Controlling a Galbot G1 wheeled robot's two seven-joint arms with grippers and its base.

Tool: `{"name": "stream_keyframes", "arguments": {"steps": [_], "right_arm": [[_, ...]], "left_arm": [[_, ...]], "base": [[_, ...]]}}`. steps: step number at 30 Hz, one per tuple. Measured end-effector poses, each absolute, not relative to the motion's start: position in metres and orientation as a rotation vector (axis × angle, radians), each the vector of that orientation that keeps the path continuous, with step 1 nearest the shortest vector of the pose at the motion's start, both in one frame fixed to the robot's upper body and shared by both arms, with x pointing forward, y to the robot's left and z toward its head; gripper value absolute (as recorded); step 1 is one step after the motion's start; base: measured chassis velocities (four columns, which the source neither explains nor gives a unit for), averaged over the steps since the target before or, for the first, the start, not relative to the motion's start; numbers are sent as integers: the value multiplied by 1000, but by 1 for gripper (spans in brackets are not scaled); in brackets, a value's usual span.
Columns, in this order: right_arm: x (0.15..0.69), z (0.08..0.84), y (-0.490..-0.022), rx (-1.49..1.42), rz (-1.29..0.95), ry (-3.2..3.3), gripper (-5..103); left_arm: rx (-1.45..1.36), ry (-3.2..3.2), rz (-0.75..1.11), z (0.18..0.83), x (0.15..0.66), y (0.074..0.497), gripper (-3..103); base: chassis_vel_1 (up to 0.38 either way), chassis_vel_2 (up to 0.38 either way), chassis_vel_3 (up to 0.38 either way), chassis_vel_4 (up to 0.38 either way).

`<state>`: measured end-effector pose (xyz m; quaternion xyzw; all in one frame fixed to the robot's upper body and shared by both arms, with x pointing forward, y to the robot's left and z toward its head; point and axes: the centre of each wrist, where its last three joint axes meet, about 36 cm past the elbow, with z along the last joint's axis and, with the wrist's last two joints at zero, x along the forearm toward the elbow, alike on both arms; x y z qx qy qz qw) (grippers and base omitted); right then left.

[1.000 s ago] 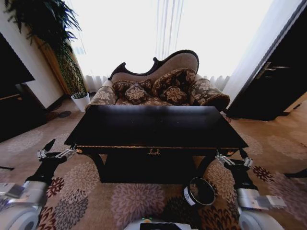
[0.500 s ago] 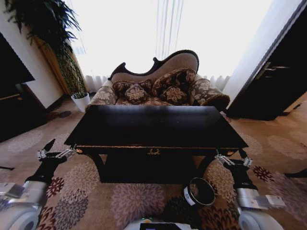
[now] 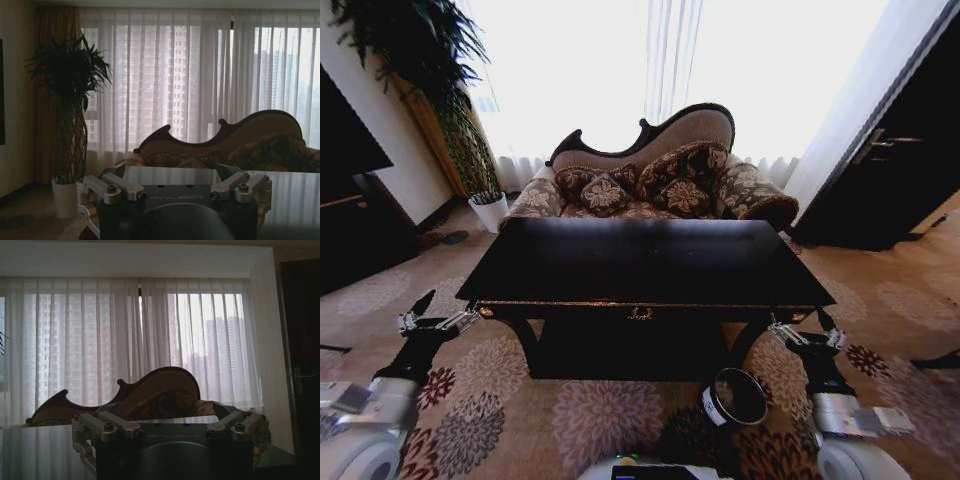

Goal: Move to the front of the table and place the trash on the table into the trash bin.

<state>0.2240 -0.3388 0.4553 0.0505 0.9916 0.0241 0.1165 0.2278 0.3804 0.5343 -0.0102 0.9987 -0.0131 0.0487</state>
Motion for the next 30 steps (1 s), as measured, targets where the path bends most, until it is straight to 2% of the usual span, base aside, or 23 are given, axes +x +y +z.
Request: {"name": "stream_keyframes", "arguments": {"steps": [30], "right_arm": [[224, 455, -339, 148, 71, 2903, 100]], "left_arm": [[-31, 3044, -40, 534, 228, 380, 100]], "base": [[186, -183, -184, 181]]}}
